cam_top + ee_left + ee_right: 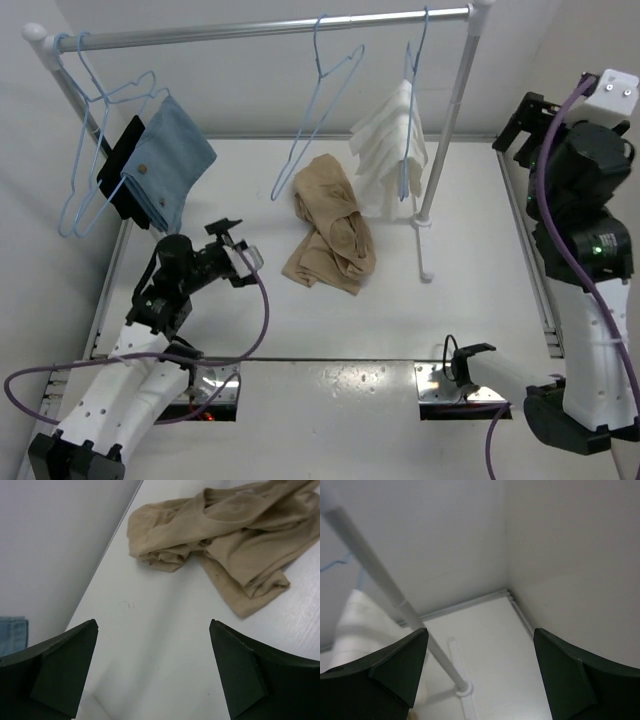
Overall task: Place the t-shirt on the hanger
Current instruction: Grab a hanger with the right arm
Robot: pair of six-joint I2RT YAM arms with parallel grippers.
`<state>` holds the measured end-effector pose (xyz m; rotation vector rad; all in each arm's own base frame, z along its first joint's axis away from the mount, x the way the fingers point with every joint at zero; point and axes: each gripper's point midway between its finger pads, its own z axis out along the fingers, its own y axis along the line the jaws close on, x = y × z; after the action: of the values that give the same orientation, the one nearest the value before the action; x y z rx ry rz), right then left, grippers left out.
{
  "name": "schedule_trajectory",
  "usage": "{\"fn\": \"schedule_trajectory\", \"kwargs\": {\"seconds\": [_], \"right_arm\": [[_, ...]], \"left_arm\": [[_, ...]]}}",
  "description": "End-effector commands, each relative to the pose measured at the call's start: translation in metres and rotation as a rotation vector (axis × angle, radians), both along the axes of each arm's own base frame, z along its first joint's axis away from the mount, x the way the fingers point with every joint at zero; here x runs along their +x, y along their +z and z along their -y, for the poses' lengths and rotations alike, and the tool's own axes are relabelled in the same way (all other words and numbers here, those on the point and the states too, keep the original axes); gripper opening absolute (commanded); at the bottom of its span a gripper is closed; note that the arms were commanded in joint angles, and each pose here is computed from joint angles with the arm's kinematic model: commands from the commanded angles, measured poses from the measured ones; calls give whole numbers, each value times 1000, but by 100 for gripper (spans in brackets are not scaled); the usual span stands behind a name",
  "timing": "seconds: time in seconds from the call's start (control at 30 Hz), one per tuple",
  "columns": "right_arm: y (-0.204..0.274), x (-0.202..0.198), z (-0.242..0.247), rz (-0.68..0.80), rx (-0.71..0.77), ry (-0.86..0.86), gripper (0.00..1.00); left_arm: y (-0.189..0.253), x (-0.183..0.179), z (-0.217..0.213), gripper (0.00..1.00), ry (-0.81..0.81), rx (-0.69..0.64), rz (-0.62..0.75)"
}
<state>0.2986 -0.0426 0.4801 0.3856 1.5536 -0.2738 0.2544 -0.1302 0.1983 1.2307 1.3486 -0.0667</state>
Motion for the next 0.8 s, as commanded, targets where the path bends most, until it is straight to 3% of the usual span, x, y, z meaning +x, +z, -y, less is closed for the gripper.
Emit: {"fn": "schedule_trajectory", "kwargs": {"seconds": [0.0,0.07,0.2,0.27,0.33,0.43,0.63,0.77], "right_arm": [[18,5,-45,-27,-63,291,86],[27,8,-58,-51,-27,344,86],[44,16,-92,-50,-9,525,85],[61,15,-125,12,38,702,85],[81,10,-181,113,161,1004,80],[72,18,-202,97,292,1079,76],[57,28,-271,51,360,1263,75],[52,28,-304,28,373,1293,84]], "left_arm": [[15,14,-15,100,202,-108,-164],[19,27,-23,100,293,-121,-198],[23,30,-22,100,302,-109,-256],[20,28,-21,100,314,-131,-285],[23,26,-21,100,324,-162,-296],[21,24,-21,100,329,-176,-307],[15,23,-23,100,372,-214,-348],[12,25,-23,100,386,-214,-361]]}}
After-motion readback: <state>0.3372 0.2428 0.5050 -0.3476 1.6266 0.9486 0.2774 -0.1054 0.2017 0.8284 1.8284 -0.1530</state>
